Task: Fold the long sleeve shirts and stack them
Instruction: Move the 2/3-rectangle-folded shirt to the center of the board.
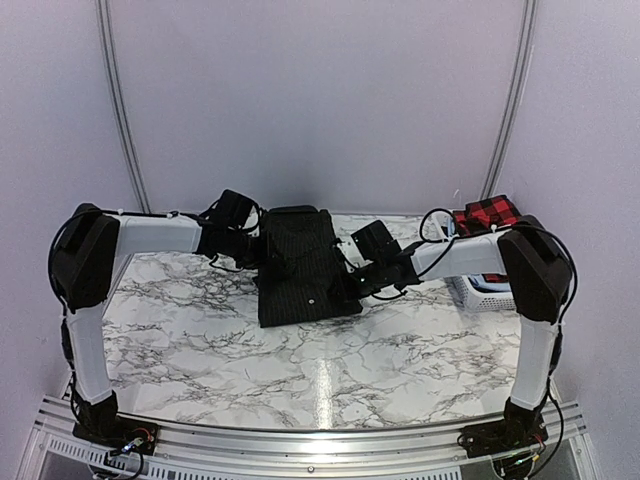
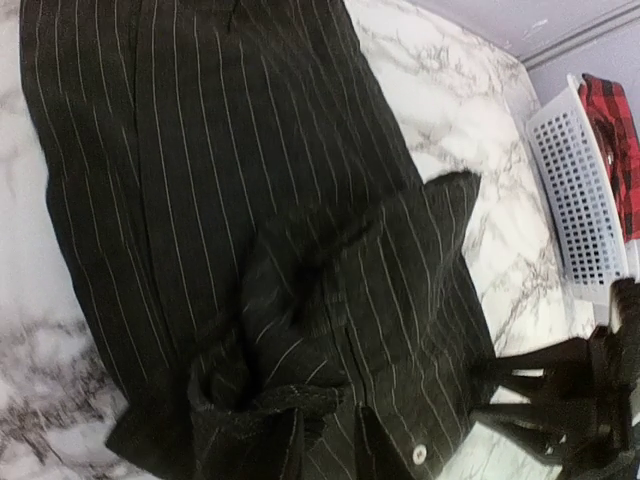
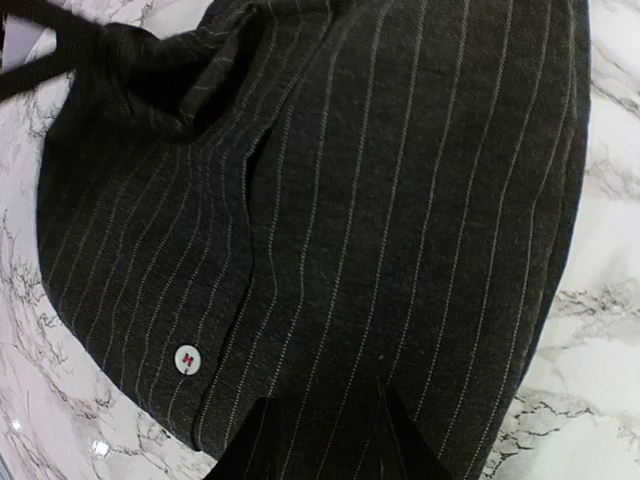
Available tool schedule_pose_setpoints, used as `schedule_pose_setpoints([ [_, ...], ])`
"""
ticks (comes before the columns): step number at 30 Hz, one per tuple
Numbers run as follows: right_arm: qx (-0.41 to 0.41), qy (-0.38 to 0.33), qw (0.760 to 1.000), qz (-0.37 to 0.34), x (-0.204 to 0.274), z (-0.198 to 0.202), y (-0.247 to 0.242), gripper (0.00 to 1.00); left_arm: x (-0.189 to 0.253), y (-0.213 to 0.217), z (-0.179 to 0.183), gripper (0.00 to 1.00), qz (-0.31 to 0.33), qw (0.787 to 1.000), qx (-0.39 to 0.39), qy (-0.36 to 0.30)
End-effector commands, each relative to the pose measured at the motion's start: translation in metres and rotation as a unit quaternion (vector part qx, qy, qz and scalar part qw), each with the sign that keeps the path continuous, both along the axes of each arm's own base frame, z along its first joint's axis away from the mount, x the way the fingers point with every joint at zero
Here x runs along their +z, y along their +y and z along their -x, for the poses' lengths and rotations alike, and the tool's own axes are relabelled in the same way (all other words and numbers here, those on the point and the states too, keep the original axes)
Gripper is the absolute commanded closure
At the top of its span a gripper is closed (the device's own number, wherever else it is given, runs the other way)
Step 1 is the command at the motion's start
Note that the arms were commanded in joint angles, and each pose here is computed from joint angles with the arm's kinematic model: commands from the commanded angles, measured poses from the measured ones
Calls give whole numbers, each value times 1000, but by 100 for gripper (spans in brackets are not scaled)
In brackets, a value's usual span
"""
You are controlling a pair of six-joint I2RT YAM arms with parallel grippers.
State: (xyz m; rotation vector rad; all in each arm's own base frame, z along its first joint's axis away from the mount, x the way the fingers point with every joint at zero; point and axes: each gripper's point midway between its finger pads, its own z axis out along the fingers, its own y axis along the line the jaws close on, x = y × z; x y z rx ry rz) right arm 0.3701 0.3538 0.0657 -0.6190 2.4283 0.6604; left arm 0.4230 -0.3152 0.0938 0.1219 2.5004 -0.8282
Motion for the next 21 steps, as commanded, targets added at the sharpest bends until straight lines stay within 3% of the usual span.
schedule_pose_setpoints([
  [1, -20, 16, 1000, 4, -11, 9, -5, 73, -1, 13, -49, 78, -27, 999, 25, -21],
  [6, -28, 18, 999, 2, -2, 15, -9, 74, -7, 15, -67, 76, -13, 1000, 23, -9],
  [10, -47, -18, 999, 21, 18, 3, -17, 71, 16, 28, -62, 65, -19, 999, 38, -31],
  [12, -54, -29, 998, 25, 23, -8, -21, 65, 25, 42, -57, 55, -27, 997, 58, -37],
  [17, -63, -19, 998, 8, 19, -33, -32, 57, 28, 68, -26, 41, -8, 995, 93, -24],
  [21, -54, -11, 998, 20, 9, -27, -33, 58, 30, 64, 7, 42, 47, 996, 75, -17],
])
